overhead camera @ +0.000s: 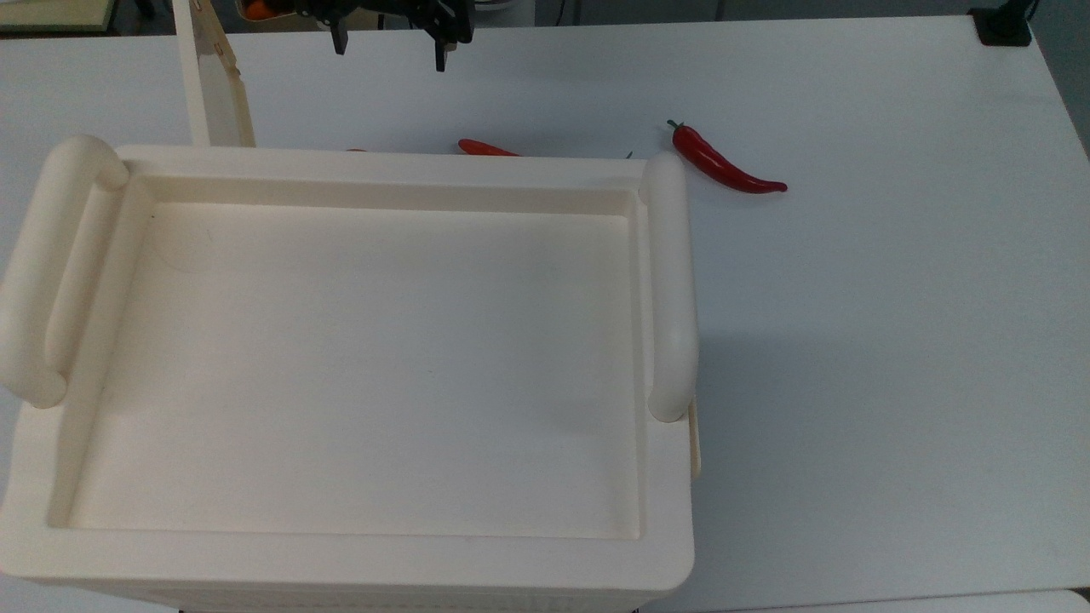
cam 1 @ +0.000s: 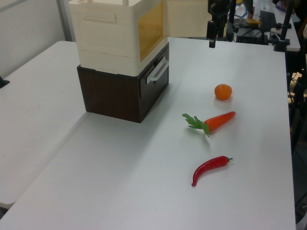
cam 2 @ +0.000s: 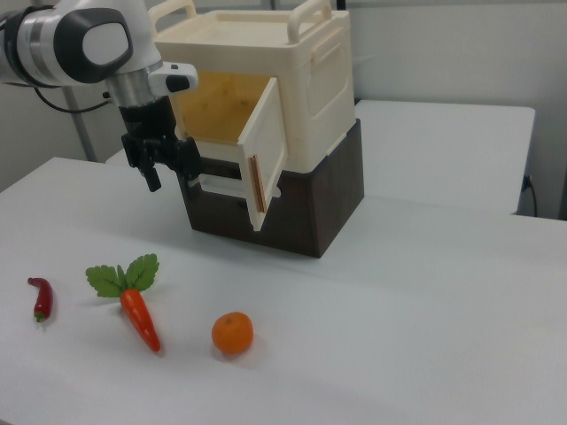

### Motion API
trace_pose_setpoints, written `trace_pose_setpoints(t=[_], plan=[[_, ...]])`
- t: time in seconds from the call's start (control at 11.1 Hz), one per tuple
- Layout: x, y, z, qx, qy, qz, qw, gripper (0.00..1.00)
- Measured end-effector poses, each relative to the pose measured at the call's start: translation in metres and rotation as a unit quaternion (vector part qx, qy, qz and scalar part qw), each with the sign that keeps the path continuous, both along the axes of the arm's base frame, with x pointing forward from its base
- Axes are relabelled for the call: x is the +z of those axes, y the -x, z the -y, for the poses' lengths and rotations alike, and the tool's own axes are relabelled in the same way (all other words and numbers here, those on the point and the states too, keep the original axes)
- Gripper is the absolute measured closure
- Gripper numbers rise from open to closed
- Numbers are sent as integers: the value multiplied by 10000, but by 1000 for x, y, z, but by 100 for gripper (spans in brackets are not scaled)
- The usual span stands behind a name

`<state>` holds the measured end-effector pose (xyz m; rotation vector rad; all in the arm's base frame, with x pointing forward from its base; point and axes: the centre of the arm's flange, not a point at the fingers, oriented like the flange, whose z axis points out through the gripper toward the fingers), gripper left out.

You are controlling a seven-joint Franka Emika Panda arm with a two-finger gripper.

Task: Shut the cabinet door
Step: 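Lower the gripper beside the open cream door's edge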

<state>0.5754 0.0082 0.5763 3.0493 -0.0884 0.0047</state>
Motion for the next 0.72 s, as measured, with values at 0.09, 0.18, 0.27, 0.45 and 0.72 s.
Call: trace_pose_setpoints(t=[0.09, 0.18, 0.27, 0.45, 0.72], plan=[[0, 0, 0, 11, 0, -1, 10000, 0], [0, 0, 0, 53, 0, -5, 10000, 0], [0, 0, 0, 72, 0, -7, 10000, 0], [0, 0, 0, 79, 0, -7, 10000, 0], [0, 0, 0, 81, 0, -7, 10000, 0]])
